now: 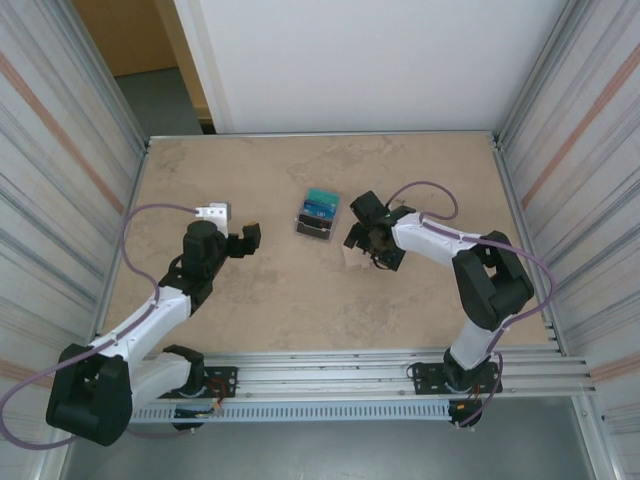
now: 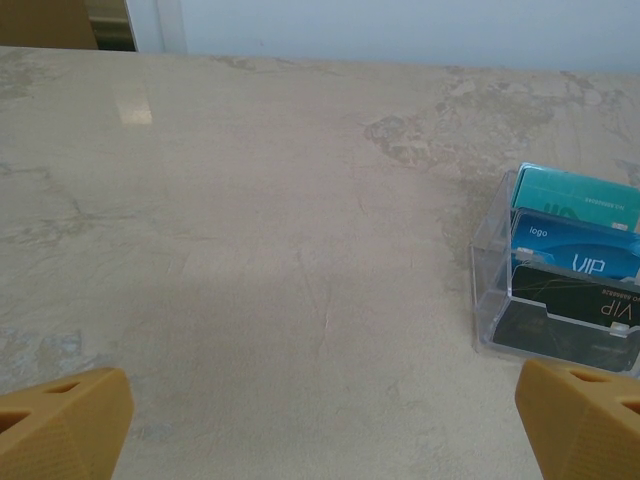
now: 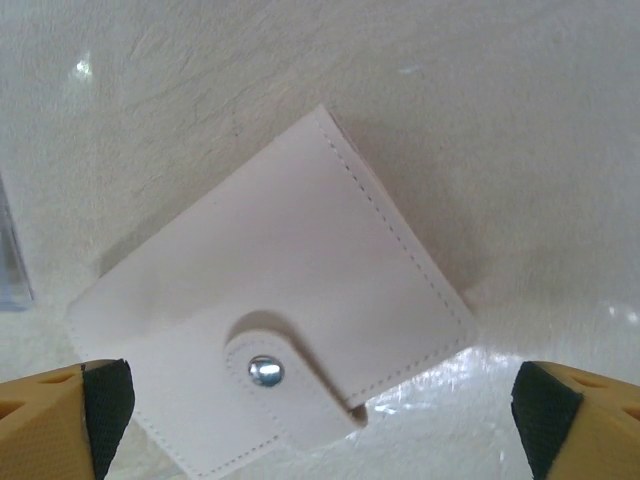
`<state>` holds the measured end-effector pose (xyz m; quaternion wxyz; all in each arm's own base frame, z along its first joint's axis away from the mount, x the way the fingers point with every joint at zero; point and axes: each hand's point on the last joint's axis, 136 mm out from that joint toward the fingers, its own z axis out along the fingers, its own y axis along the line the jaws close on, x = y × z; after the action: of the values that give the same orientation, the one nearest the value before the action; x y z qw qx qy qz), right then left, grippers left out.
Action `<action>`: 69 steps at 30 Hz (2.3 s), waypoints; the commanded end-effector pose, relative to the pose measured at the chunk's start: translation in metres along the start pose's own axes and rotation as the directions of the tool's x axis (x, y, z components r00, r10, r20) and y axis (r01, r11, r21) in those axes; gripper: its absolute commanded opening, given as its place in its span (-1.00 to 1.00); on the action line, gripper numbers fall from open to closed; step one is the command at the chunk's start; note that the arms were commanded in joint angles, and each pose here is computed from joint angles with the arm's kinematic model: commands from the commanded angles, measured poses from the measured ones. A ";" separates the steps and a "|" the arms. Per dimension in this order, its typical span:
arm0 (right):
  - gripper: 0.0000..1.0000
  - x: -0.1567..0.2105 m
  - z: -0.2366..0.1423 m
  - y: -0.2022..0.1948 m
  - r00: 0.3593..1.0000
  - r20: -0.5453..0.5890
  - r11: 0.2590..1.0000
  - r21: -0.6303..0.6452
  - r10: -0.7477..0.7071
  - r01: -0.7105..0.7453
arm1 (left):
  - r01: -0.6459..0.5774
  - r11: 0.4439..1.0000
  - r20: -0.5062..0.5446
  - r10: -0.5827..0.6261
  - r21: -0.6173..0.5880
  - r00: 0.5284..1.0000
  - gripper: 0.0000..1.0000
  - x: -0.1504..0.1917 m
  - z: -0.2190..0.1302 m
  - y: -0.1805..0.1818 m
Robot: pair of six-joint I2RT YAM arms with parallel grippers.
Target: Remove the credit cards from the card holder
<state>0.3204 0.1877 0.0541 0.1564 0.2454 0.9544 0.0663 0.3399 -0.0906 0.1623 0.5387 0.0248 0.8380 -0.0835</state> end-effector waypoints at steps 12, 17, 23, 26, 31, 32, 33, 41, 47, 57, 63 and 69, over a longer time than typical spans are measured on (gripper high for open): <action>0.97 -0.003 0.013 0.005 0.947 0.028 0.944 0.075 0.320 -0.321 | -0.037 0.999 0.025 0.036 0.037 0.999 0.97 -0.010 -0.002 -0.009; 0.97 0.001 0.028 0.014 0.940 -0.014 0.938 0.070 0.341 -0.339 | -0.044 0.998 0.008 0.044 0.050 0.999 0.97 -0.006 0.001 -0.012; 0.97 0.007 0.042 0.015 0.936 -0.039 0.934 0.092 0.349 -0.344 | -0.043 0.997 0.004 0.043 0.065 0.999 0.97 -0.004 0.003 -0.015; 0.97 0.013 0.049 0.016 0.938 -0.067 0.938 0.093 0.339 -0.333 | -0.043 0.997 0.004 0.043 0.059 0.999 0.97 -0.005 0.004 -0.014; 0.92 0.015 0.054 0.015 0.948 -0.073 0.950 0.072 0.309 -0.304 | -0.046 0.997 0.013 0.045 0.061 0.999 0.97 -0.010 0.003 -0.015; 0.87 0.014 0.053 0.017 0.952 -0.070 0.954 0.056 0.298 -0.295 | -0.047 0.997 0.011 0.046 0.061 0.999 0.97 -0.010 0.003 -0.015; 0.83 0.012 0.053 0.016 0.954 -0.064 0.955 0.047 0.294 -0.292 | -0.048 0.997 0.009 0.048 0.062 0.999 0.97 -0.009 0.003 -0.015; 0.60 -0.006 0.047 0.026 0.991 -0.017 0.988 -0.077 0.131 -0.132 | -0.050 0.997 0.010 0.049 0.060 0.999 0.97 -0.011 0.000 -0.015; 0.58 -0.016 0.048 0.041 0.987 -0.055 0.973 -0.184 -0.151 0.139 | -0.057 0.997 0.021 0.056 0.055 0.998 0.97 -0.016 -0.002 -0.015; 0.56 -0.040 0.034 0.036 0.988 -0.036 0.926 -0.355 -0.148 0.125 | -0.061 0.997 0.024 0.060 0.054 0.998 0.97 -0.018 -0.002 -0.017; 0.52 -0.037 0.035 0.040 0.993 -0.062 0.919 -0.389 -0.096 0.064 | -0.072 0.996 0.012 0.071 0.060 0.997 0.97 -0.017 0.003 -0.021; 0.21 -0.037 0.040 0.043 0.994 -0.069 0.913 -0.406 -0.081 0.047 | -0.082 0.995 0.008 0.082 0.059 0.997 0.97 -0.017 0.003 -0.022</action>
<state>0.3803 0.2048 0.0351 0.1645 0.1704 0.9385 0.2513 0.3417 -0.1104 0.1662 0.5313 0.0689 0.8392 -0.0936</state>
